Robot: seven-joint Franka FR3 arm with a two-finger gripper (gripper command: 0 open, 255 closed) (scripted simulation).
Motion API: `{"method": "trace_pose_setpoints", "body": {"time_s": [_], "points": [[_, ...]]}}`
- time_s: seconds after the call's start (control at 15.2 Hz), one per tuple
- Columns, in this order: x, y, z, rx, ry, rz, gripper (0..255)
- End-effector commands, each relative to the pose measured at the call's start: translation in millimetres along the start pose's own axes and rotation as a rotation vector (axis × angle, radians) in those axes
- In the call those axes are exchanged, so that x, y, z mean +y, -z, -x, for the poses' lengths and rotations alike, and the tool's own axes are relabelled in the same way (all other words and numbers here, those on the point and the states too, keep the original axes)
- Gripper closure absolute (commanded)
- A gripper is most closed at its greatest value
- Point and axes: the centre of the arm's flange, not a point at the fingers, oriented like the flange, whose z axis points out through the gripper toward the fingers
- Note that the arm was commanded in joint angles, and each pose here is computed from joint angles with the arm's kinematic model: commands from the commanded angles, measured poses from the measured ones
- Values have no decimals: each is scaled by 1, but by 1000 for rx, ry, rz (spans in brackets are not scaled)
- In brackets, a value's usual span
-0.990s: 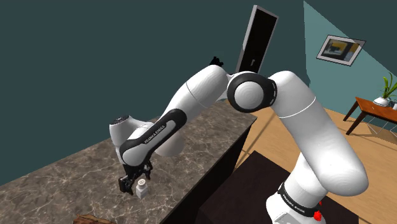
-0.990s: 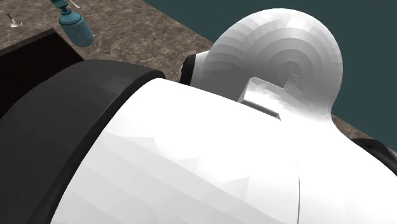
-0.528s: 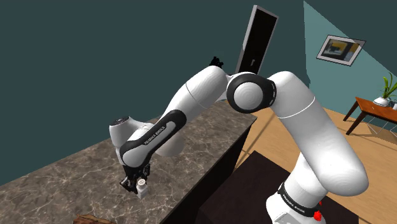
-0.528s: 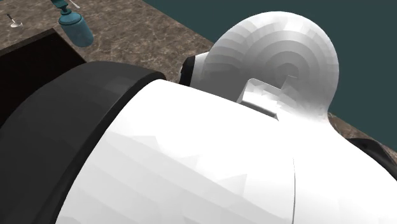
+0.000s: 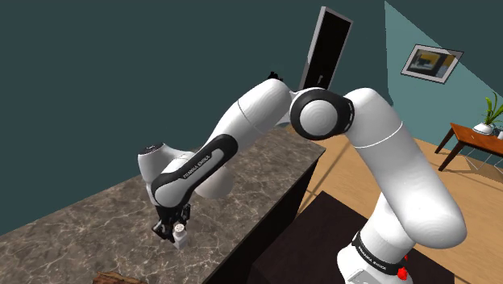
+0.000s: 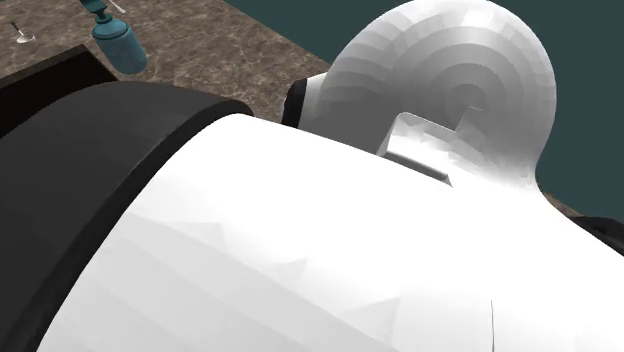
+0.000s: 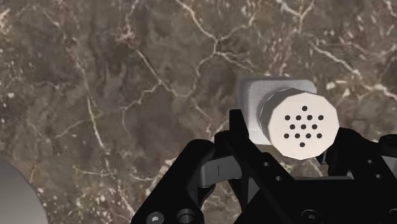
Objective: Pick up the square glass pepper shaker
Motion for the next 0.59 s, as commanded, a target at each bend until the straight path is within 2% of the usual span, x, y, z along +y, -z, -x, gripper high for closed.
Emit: {"method": "trace_pose_setpoints", "body": {"time_s": [0.0,0.53], "points": [[0,10,4,0,0,0,255],[1,51,14,0,0,0,255]]}}
